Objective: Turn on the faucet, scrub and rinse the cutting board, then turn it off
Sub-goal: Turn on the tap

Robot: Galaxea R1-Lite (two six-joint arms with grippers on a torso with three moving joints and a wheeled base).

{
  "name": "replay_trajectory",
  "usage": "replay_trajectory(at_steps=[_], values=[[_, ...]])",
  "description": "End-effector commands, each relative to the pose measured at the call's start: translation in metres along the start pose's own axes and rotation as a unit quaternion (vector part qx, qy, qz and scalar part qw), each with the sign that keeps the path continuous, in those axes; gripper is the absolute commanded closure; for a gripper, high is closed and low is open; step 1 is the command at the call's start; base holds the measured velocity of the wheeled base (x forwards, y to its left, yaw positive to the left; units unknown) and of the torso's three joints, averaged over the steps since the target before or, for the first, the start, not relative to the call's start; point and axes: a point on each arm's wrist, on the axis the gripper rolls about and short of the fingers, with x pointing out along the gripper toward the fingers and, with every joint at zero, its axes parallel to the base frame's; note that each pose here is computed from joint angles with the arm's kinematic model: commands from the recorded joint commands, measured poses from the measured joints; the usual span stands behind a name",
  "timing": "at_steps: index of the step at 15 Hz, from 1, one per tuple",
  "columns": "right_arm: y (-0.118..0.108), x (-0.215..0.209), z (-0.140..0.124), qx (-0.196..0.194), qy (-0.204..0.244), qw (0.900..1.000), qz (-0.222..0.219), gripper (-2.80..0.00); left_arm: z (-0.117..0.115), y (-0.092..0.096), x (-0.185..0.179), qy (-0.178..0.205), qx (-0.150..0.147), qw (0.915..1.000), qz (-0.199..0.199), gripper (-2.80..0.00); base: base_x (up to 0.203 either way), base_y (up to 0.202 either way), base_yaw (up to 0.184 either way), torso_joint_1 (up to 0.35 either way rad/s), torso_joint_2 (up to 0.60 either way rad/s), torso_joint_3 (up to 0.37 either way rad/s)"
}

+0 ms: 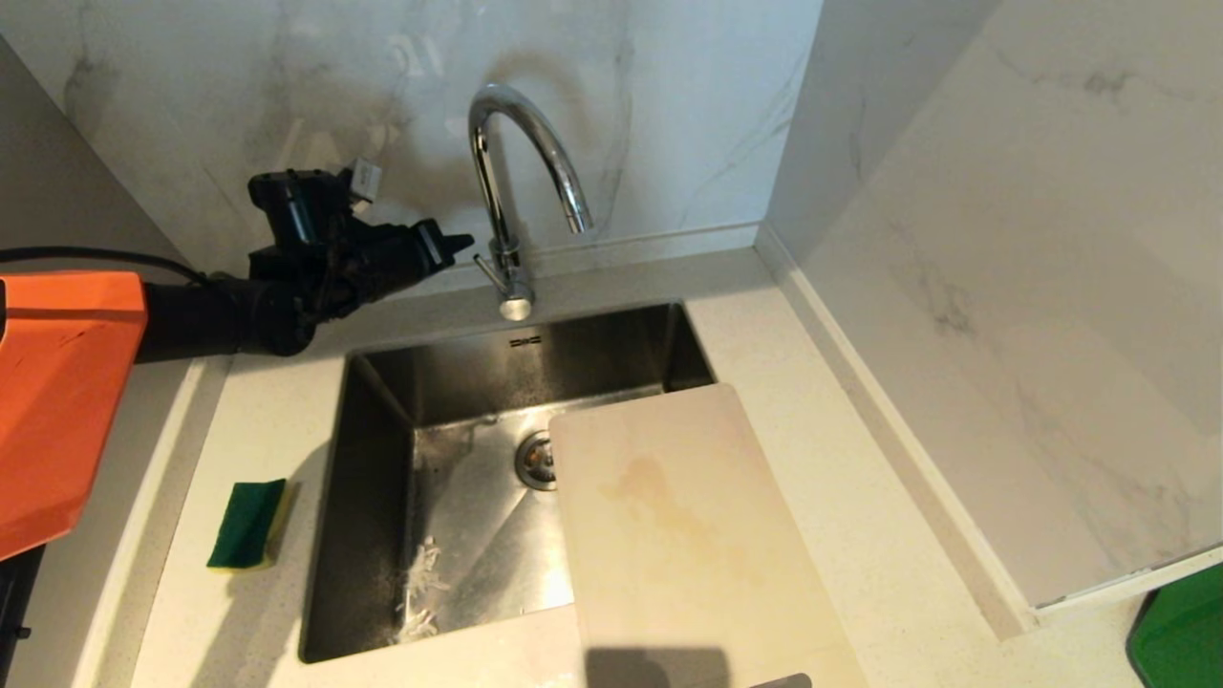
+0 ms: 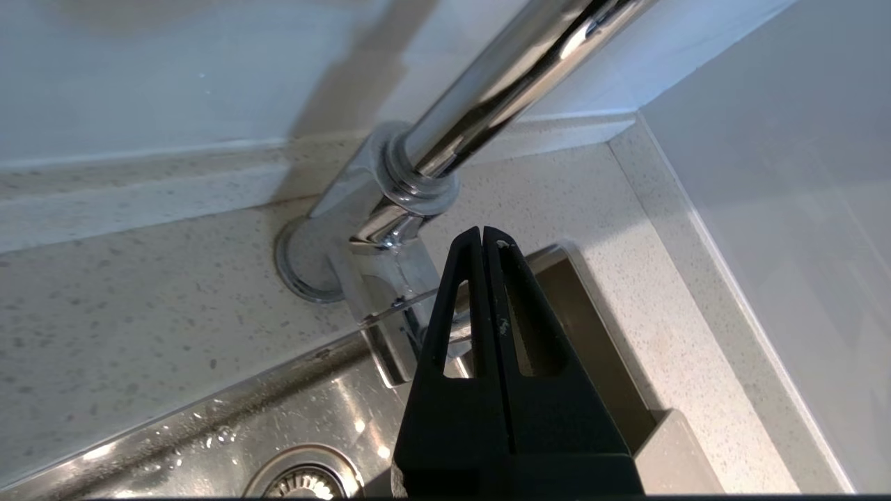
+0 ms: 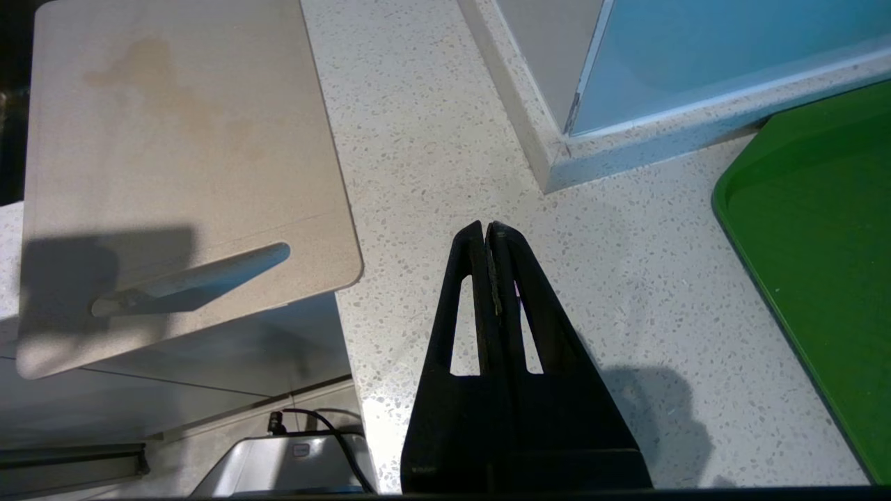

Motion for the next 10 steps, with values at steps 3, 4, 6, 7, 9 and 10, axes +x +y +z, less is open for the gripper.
replay_trajectory(at_steps=[3, 4, 6, 7, 9, 10], values=[[0.0, 0.0, 0.0, 0.0, 0.0, 1.0, 0.0, 0.0, -0.002, 0.001, 0.001, 0.0, -0.002, 1.0, -0.002, 0.0, 0.0, 0.0, 0.0, 0.0, 0.0, 0.0], [0.0, 0.0, 0.0, 0.0, 0.001, 1.0, 0.0, 0.0, -0.003, 0.002, 0.002, 0.001, -0.002, 1.0, -0.002, 0.0, 0.0, 0.0, 0.0, 0.0, 0.0, 0.0], [0.0, 0.0, 0.0, 0.0, 0.001, 1.0, 0.0, 0.0, -0.006, 0.004, 0.003, 0.005, -0.005, 1.0, -0.001, 0.0, 0.0, 0.0, 0.0, 0.0, 0.0, 0.0], [0.0, 0.0, 0.0, 0.0, 0.001, 1.0, 0.0, 0.0, -0.009, 0.005, 0.005, 0.009, -0.006, 0.9999, 0.0, 0.0, 0.0, 0.0, 0.0, 0.0, 0.0, 0.0], [0.0, 0.0, 0.0, 0.0, 0.001, 1.0, 0.0, 0.0, -0.012, 0.003, 0.006, 0.015, -0.009, 0.9998, -0.002, 0.0, 0.0, 0.0, 0.0, 0.0, 0.0, 0.0], [0.0, 0.0, 0.0, 0.0, 0.001, 1.0, 0.0, 0.0, -0.016, 0.001, 0.008, 0.018, -0.009, 0.9998, -0.004, 0.0, 0.0, 0.0, 0.0, 0.0, 0.0, 0.0]])
